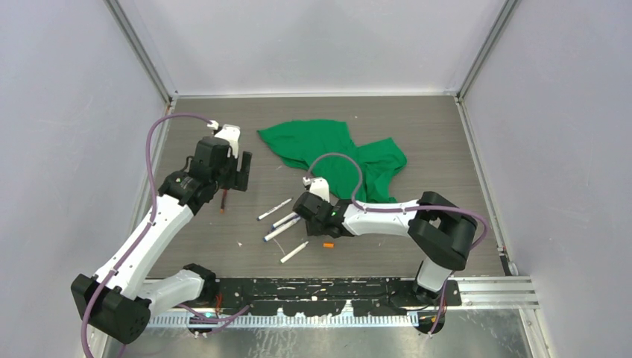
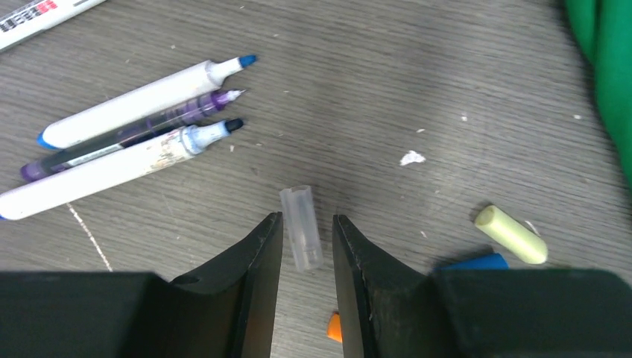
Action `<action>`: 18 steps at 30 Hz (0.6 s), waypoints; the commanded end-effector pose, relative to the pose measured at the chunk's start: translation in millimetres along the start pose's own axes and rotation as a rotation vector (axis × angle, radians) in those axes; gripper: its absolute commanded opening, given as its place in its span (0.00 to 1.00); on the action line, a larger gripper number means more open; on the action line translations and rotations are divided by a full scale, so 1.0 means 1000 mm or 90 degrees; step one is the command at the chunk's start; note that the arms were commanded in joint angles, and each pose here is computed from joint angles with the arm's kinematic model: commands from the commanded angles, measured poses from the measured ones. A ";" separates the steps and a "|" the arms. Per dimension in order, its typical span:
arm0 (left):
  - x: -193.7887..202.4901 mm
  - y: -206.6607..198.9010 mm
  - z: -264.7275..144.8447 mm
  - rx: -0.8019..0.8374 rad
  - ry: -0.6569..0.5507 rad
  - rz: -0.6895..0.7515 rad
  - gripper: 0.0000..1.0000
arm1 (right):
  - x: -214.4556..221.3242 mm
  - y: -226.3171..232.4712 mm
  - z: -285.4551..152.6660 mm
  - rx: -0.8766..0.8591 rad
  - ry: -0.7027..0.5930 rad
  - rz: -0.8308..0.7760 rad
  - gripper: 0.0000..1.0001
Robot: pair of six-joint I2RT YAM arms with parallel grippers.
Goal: Insert the pens into the pen caps
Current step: Pick up the pen cap from the center of the board.
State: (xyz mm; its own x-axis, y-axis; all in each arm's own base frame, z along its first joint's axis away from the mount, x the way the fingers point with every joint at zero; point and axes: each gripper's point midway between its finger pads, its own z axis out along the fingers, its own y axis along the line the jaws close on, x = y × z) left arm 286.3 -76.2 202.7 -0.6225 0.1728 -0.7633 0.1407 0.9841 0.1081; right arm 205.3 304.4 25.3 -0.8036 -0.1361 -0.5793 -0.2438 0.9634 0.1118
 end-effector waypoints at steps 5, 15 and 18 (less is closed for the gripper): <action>-0.012 0.006 0.001 -0.020 -0.034 -0.006 0.82 | -0.007 0.019 0.008 -0.036 0.006 -0.087 0.35; -0.012 0.009 0.000 -0.029 -0.036 -0.004 0.83 | -0.002 0.010 0.014 -0.005 0.031 -0.186 0.33; -0.012 0.009 -0.001 -0.028 -0.038 -0.005 0.83 | -0.001 0.013 0.018 -0.009 0.040 -0.204 0.32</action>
State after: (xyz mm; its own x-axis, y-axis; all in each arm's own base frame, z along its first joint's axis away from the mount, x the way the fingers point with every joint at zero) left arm 286.8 -71.4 200.9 -0.6235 0.1771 -0.7615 0.1225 0.9841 0.1285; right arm 208.6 319.9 18.0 -0.7431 -0.3752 -0.5541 -0.4480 0.8940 -0.0045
